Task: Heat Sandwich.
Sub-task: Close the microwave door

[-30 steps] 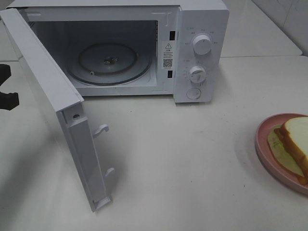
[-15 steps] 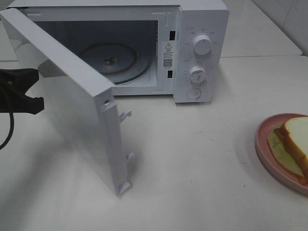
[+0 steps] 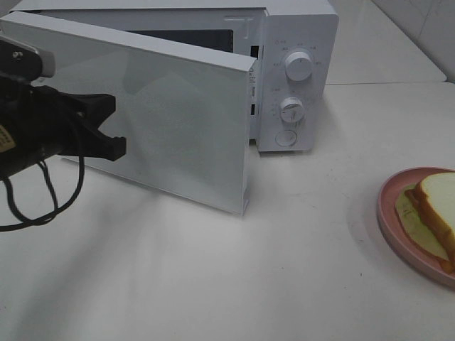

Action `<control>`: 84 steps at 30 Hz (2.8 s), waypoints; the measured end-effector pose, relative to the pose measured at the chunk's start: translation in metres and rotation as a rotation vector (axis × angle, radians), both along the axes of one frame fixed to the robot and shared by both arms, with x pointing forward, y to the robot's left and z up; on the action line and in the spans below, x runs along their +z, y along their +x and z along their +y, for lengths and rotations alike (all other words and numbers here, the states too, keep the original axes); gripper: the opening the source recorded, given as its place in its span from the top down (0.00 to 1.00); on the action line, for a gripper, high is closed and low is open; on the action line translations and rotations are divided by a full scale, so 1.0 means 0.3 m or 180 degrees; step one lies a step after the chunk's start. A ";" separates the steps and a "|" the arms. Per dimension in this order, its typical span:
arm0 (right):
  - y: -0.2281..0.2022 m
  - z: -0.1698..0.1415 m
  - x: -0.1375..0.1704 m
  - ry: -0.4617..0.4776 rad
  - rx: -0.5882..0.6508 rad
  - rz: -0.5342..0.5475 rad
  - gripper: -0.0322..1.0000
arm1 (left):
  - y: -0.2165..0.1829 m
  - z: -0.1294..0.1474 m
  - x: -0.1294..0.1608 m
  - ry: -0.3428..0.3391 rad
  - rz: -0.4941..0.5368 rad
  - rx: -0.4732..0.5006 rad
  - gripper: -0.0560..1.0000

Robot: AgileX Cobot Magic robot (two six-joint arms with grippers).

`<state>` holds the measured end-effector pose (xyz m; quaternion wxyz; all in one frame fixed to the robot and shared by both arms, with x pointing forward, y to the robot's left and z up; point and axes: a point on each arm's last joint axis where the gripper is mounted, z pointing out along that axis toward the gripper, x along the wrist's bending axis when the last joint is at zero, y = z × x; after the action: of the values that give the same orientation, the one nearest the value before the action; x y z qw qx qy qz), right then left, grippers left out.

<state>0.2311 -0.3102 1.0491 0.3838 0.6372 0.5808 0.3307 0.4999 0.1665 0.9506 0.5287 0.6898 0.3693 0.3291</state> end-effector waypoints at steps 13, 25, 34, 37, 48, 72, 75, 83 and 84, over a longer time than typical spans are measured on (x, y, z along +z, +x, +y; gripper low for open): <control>0.000 0.000 0.000 -0.0008 0.0005 0.0001 0.24 | 0.044 -0.167 -0.016 -0.0087 -0.0009 -0.0085 0.95; 0.000 0.000 0.000 -0.0025 0.0014 0.0003 0.24 | 0.094 -0.272 -0.014 -0.0185 -0.0044 0.0016 0.95; 0.000 0.000 0.000 -0.0025 0.0014 0.0003 0.24 | 0.153 -0.343 -0.001 -0.0203 -0.0043 -0.0011 0.95; 0.000 0.000 0.000 -0.0025 0.0014 0.0003 0.24 | 0.171 -0.359 0.011 -0.0224 -0.0037 -0.0014 0.95; 0.000 0.000 0.000 -0.0025 0.0014 0.0003 0.24 | 0.224 -0.425 0.011 -0.0189 0.0060 -0.0095 0.95; 0.000 0.000 0.000 -0.0022 0.0016 0.0003 0.24 | 0.286 -0.539 -0.009 -0.0110 0.0152 -0.0281 0.95; 0.000 0.000 0.000 -0.0022 0.0016 0.0003 0.24 | 0.306 -0.545 -0.006 -0.0163 0.0128 -0.0240 0.95; 0.000 0.001 0.000 -0.0022 0.0019 0.0003 0.24 | 0.312 -0.560 -0.012 -0.0152 0.0129 -0.0262 0.95; 0.000 0.001 0.000 -0.0020 0.0021 0.0003 0.24 | 0.312 -0.560 -0.011 -0.0152 0.0125 -0.0264 0.95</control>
<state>0.2311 -0.3100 1.0490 0.3844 0.6343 0.5841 0.3298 0.5935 -0.0016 0.9472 0.5509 0.6980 0.3584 0.2844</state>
